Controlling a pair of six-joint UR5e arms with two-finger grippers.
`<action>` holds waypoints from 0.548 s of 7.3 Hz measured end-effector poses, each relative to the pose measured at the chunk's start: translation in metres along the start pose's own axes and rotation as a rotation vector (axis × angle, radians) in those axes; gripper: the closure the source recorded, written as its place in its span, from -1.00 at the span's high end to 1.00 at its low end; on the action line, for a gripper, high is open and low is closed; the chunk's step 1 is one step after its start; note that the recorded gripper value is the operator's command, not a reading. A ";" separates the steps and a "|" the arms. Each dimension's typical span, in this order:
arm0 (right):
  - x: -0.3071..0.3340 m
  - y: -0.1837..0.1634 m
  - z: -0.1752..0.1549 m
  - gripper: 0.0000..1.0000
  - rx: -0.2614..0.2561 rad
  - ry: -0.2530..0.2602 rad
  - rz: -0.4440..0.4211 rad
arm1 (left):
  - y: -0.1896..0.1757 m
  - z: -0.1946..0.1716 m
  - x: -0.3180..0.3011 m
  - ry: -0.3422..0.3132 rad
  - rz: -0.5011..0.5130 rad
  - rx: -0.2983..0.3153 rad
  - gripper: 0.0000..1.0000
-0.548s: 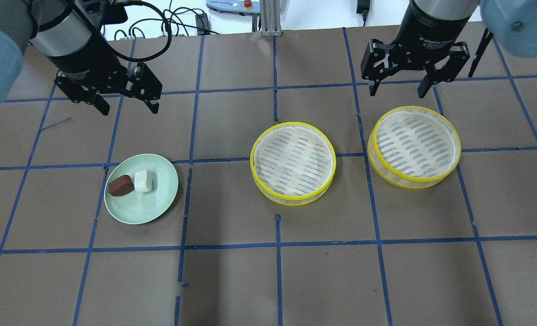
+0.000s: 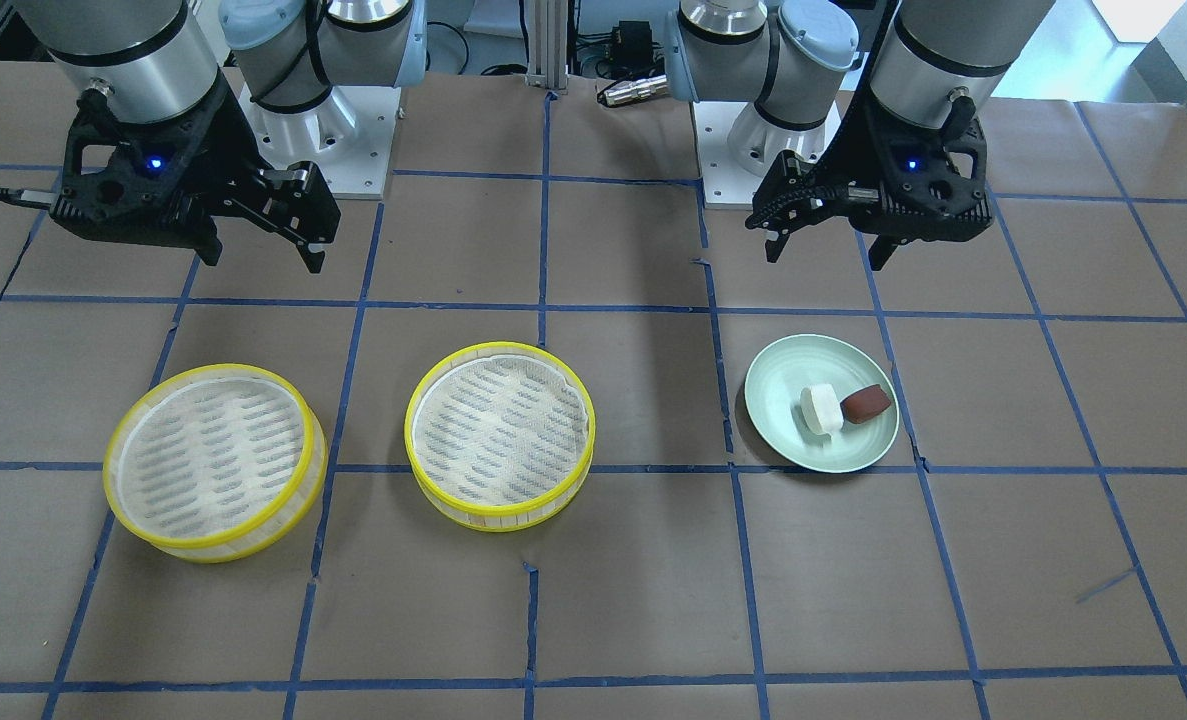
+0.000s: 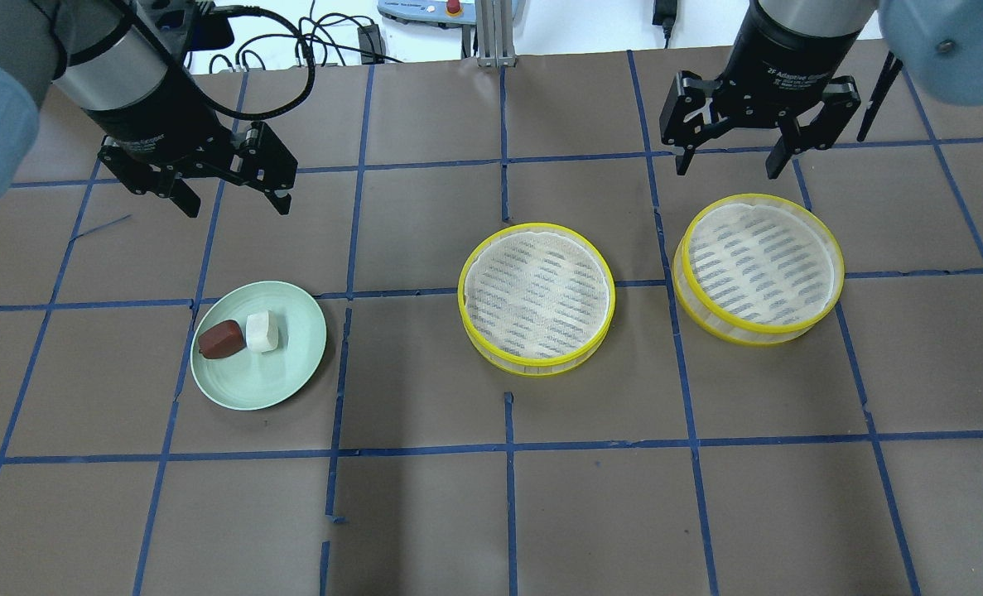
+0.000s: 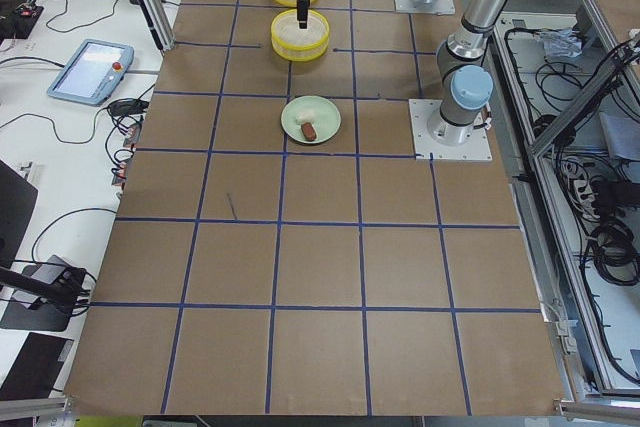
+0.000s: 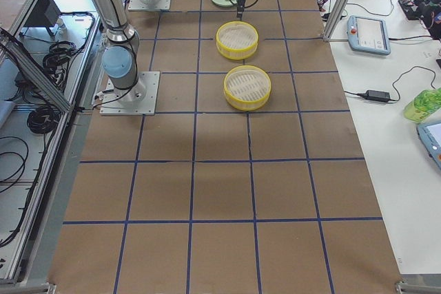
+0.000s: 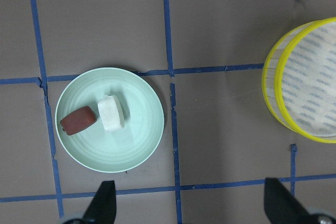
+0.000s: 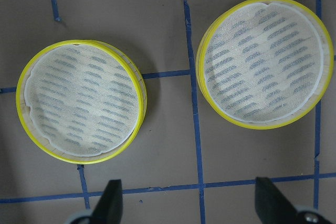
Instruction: Stack buns with steamer
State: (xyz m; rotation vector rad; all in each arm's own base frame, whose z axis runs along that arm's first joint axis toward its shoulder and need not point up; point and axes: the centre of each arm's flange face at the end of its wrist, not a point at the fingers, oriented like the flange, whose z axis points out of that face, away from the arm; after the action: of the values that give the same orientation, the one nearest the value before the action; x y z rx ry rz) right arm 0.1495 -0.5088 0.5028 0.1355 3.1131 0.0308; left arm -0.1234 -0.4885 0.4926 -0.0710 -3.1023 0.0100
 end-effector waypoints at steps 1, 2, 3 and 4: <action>0.001 0.000 0.001 0.80 -0.005 -0.002 0.004 | 0.002 0.004 -0.001 0.000 0.002 -0.009 1.00; 0.003 0.000 0.002 0.80 -0.008 -0.003 0.007 | 0.004 0.016 -0.006 0.002 0.008 -0.031 0.99; 0.005 -0.001 0.002 0.81 -0.013 -0.004 0.012 | 0.003 0.040 -0.018 0.007 0.025 -0.052 1.00; 0.006 -0.001 0.003 0.81 -0.018 -0.006 0.014 | 0.001 0.072 -0.031 0.010 0.045 -0.049 0.99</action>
State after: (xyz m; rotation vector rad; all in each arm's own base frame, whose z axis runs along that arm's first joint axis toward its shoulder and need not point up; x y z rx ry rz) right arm 0.1437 -0.5090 0.4994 0.1574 3.1052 0.0583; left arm -0.0955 -0.4893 0.4196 -0.1416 -3.0904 -0.0644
